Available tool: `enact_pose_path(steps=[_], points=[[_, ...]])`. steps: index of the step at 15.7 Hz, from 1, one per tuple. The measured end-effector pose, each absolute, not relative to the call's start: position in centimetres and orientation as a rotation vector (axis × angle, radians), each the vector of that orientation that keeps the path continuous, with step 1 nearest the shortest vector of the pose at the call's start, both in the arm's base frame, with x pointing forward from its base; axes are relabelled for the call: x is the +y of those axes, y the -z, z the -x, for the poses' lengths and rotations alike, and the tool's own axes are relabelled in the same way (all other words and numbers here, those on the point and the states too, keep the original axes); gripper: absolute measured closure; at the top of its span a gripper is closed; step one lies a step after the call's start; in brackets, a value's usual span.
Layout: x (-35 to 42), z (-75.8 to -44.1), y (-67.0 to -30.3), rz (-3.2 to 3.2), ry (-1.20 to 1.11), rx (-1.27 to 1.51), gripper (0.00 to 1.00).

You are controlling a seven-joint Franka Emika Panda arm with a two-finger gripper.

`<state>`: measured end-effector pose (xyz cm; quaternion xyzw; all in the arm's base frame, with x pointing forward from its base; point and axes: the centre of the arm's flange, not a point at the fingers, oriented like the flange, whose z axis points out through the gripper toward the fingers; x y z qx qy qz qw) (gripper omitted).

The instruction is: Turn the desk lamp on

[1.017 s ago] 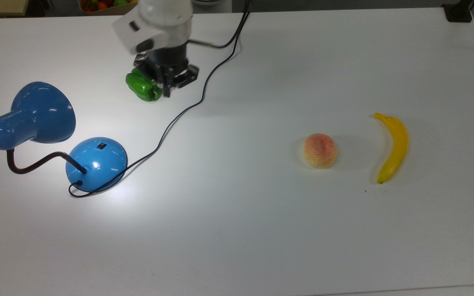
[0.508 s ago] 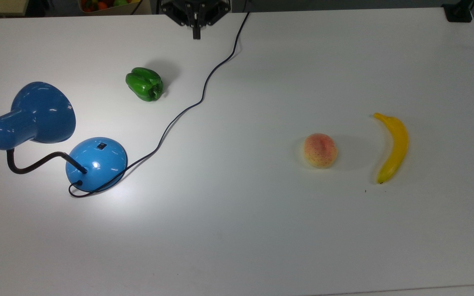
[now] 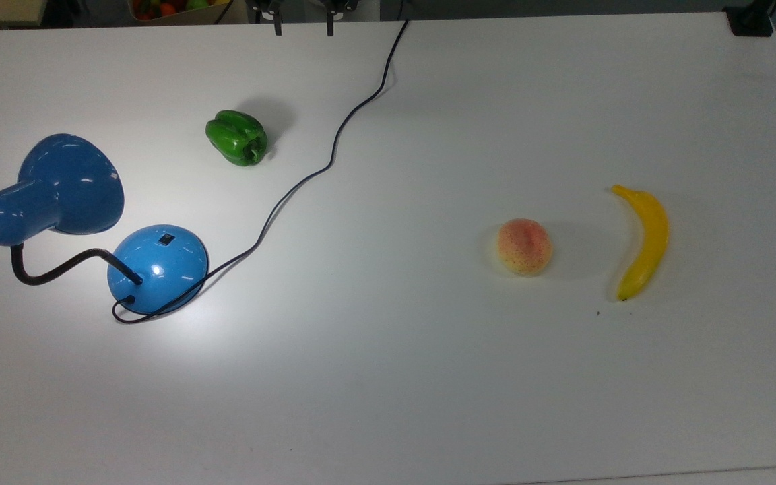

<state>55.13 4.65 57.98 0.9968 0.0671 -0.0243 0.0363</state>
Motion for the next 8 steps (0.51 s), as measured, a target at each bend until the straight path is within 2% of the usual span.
enact_pose_path(steps=[3, 4, 8], points=[[4.5, -54.9, -59.0, -3.063, 0.044, 0.202, 0.05], [4.4, -54.8, -59.7, -3.064, 0.023, 0.198, 0.0], [3.6, -55.1, -62.1, -3.067, -0.052, 0.172, 0.0]])
